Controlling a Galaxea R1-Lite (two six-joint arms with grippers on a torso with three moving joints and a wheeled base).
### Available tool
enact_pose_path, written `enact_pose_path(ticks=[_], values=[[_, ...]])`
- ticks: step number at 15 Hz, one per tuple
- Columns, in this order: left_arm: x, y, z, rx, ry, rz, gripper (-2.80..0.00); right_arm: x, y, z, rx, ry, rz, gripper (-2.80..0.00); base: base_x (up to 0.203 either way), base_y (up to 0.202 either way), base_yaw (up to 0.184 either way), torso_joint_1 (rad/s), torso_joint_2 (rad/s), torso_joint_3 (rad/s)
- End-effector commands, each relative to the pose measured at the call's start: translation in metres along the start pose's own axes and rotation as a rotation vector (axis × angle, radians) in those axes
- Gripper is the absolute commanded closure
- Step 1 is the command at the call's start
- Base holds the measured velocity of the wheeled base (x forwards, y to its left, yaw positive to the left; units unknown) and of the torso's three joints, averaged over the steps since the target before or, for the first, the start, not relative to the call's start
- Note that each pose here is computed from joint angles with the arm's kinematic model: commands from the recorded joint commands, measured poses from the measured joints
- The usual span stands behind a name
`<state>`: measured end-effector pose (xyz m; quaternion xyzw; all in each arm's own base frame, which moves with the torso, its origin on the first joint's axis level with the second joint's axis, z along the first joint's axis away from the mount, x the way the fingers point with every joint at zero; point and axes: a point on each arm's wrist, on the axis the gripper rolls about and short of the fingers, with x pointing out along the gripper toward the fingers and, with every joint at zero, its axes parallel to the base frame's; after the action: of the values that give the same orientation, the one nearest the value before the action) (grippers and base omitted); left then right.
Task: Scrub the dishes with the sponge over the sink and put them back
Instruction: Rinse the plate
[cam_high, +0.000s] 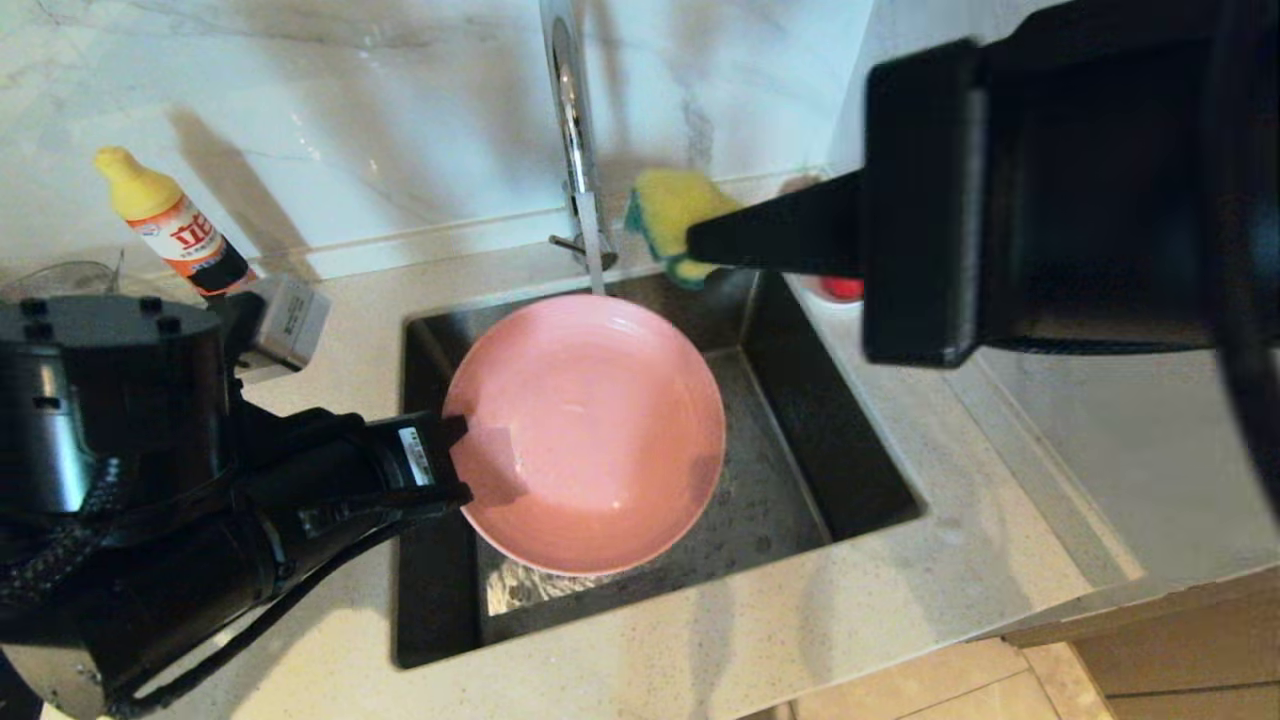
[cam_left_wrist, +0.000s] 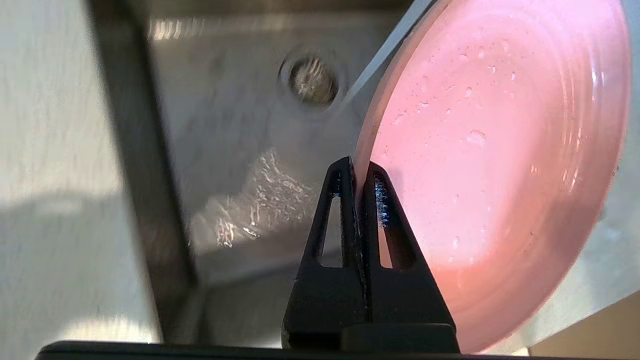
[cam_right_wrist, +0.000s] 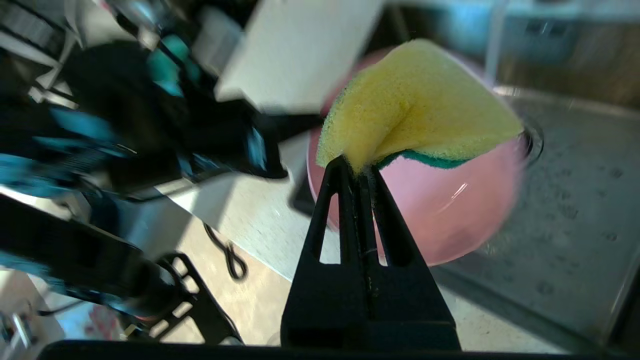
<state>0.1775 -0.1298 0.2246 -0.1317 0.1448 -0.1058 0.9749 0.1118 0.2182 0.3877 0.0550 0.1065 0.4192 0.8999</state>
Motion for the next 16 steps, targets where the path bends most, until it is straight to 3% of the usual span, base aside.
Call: enact_pose_path(ticks=[1,4,7,10,16], values=[[0.007,0.006,-0.011,-0.038,0.049,0.036,0.00,-0.034,-0.006,0.013,0.021,-0.072,0.008,0.00,0.000,0.000,0.000,0.000,0.00,0.000],[0.029,0.007,-0.026,-0.115,0.112,0.091,0.00,-0.037,-0.024,0.005,0.026,-0.055,-0.056,0.00,0.000,0.000,0.000,0.000,0.00,0.000],[0.060,0.013,-0.036,-0.175,0.158,0.165,0.00,-0.046,-0.038,-0.006,0.030,-0.022,-0.061,0.00,0.000,0.000,0.000,0.000,0.00,0.000],[0.083,0.021,-0.024,-0.286,0.170,0.138,0.00,-0.044,-0.052,-0.014,0.039,0.010,-0.093,0.00,0.000,0.000,0.000,0.000,0.00,0.000],[0.125,0.020,-0.001,-0.355,0.118,0.120,0.00,-0.036,-0.056,-0.027,0.071,0.048,-0.094,0.00,0.000,0.000,0.000,0.000,0.00,0.000]])
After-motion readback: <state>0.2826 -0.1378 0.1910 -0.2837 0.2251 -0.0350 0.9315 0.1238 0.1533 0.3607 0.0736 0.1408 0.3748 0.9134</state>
